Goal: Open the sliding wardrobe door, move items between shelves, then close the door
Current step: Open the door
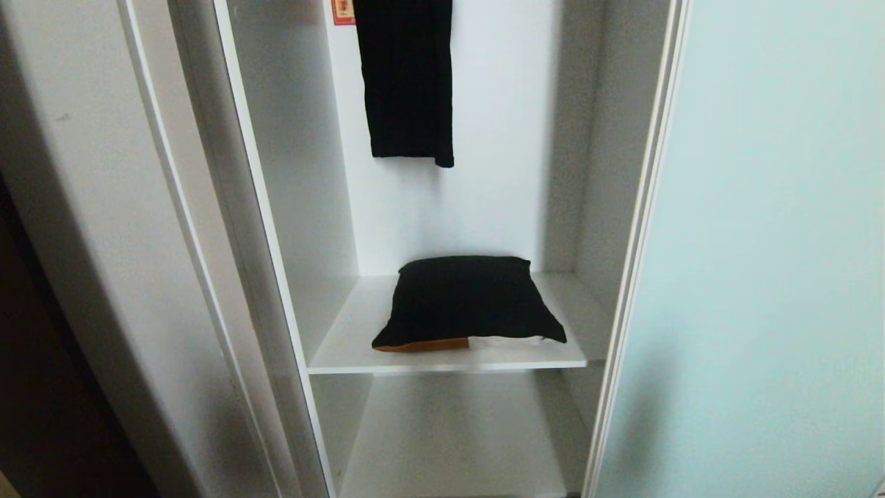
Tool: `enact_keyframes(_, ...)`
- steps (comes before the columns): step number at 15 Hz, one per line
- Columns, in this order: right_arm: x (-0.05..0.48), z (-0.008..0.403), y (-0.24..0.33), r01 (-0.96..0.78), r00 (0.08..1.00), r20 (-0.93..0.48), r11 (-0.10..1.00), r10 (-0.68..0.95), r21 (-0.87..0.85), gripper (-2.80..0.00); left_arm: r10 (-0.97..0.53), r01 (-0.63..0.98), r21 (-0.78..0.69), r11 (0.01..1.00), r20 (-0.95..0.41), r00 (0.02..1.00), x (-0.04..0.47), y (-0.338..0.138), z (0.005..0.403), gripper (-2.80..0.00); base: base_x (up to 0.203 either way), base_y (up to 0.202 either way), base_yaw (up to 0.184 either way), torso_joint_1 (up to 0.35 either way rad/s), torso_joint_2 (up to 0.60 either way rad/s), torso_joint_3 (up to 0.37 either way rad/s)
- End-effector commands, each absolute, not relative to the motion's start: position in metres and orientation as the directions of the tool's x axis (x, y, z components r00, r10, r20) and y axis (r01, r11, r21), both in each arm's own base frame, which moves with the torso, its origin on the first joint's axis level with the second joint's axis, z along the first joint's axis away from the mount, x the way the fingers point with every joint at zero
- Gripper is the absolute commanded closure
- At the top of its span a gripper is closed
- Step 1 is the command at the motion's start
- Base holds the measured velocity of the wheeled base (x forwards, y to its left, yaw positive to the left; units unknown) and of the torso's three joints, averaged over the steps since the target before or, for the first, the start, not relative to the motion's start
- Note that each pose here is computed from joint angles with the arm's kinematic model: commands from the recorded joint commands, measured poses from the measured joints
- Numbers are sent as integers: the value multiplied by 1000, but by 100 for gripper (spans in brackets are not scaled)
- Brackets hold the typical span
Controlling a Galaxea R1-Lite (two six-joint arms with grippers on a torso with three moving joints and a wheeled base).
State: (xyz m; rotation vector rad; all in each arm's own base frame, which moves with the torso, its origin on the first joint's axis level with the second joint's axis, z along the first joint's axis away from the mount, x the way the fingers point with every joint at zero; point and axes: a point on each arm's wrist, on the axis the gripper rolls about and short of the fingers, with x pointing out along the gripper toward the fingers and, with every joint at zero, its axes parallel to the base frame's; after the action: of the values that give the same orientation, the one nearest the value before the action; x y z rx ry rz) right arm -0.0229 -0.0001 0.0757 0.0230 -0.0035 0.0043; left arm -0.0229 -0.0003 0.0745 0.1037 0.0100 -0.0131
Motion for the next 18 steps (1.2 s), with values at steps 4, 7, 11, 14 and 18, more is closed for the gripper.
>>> enact_keyframes(4,-23,76,0,-5,1000,5,1000,5,23,0,-12,14,104,994,-17,1000,-23,0,74,0,0,0,0,0,0,0)
enact_keyframes(7,-23,76,0,-5,1000,5,1000,5,23,0,-12,14,104,994,-17,1000,-23,0,74,0,0,0,0,0,0,0)
enact_keyframes(11,-23,76,0,-5,1000,5,1000,5,23,0,-12,14,104,994,-17,1000,-23,0,74,0,0,0,0,0,0,0)
enact_keyframes(14,-23,76,0,-5,1000,5,1000,5,23,0,-12,14,104,994,-17,1000,-23,0,74,0,0,0,0,0,0,0)
enact_keyframes(18,-23,76,0,-5,1000,5,1000,5,23,0,-12,14,104,994,-17,1000,-23,0,74,0,0,0,0,0,0,0)
